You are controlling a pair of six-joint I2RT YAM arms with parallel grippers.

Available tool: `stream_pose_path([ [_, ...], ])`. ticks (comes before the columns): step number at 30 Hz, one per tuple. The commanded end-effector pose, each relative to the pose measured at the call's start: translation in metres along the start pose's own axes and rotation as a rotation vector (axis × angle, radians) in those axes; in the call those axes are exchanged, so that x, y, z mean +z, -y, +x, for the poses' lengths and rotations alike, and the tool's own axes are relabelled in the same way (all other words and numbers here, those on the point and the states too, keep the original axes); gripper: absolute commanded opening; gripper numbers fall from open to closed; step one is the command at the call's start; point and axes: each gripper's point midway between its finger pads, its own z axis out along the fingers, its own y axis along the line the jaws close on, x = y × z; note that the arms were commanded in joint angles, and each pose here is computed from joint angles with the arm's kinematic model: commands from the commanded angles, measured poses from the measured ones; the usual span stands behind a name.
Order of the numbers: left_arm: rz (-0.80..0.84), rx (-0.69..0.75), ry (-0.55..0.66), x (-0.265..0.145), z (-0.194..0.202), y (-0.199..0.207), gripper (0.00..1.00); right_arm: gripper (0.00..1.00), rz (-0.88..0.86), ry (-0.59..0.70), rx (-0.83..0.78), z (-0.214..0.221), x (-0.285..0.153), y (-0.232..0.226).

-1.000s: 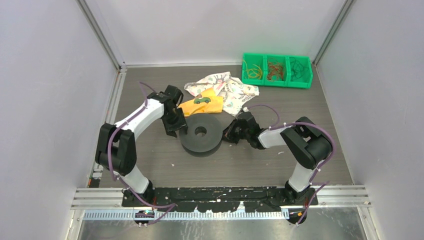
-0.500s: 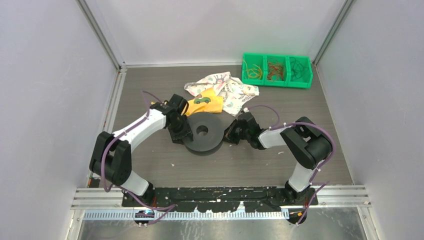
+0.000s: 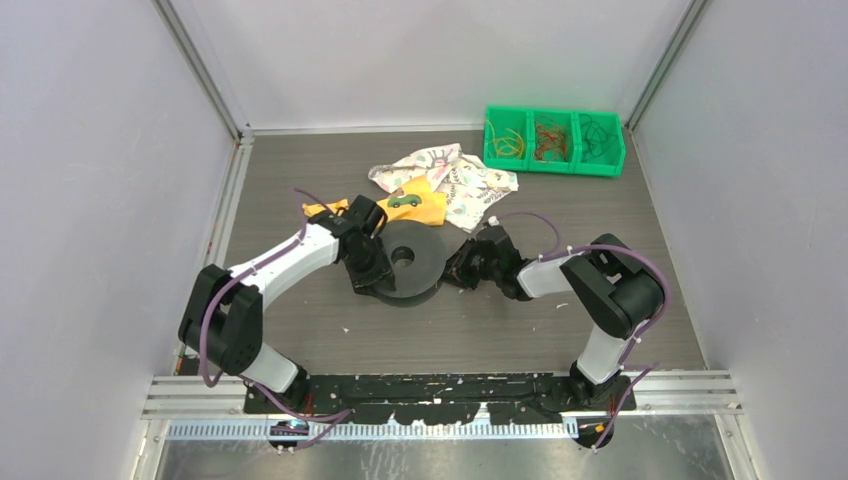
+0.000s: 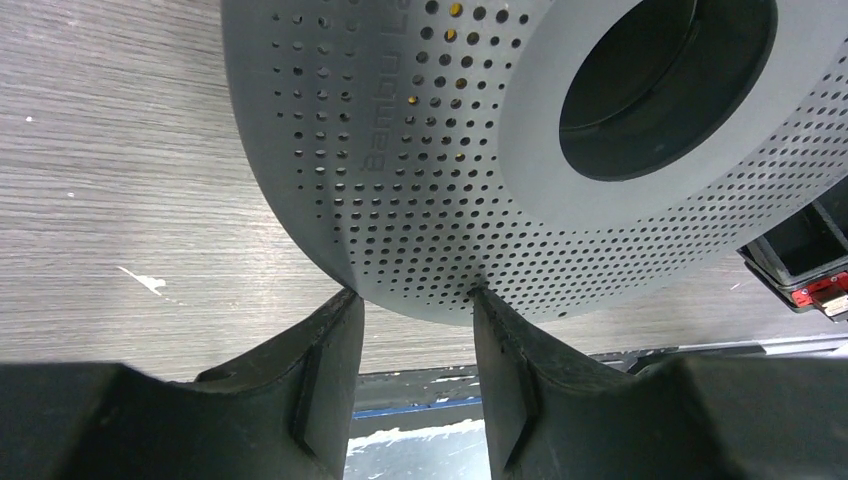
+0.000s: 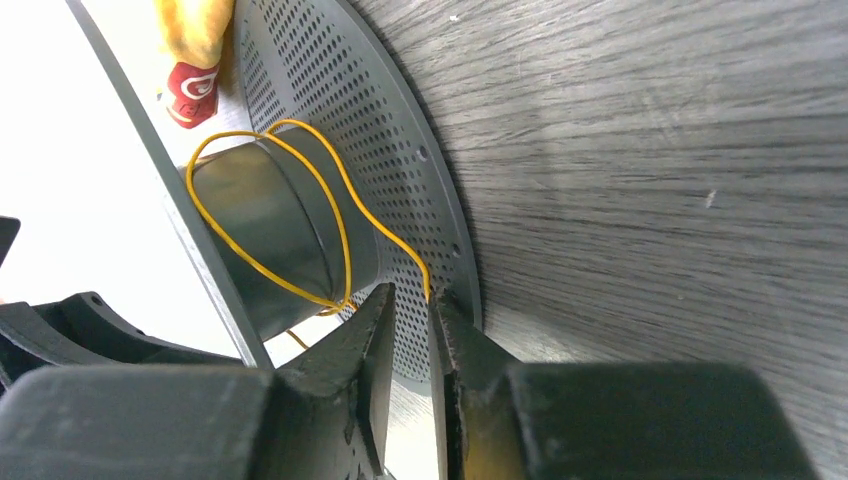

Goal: Wrap the cables

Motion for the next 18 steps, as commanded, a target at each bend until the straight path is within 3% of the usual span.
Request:
stream_pose_path([
  [1, -0.016, 0.006, -0.006, 0.006, 0.001, -0.001, 0.45, 0.25, -0.081, 0.03, -0.01, -0.006, -0.005, -0.025],
  [18, 0.015, 0.029, 0.04, -0.02, -0.008, 0.011, 0.45, 0.29, 0.011, 0.153, -0.053, -0.039, -0.049, -0.011],
])
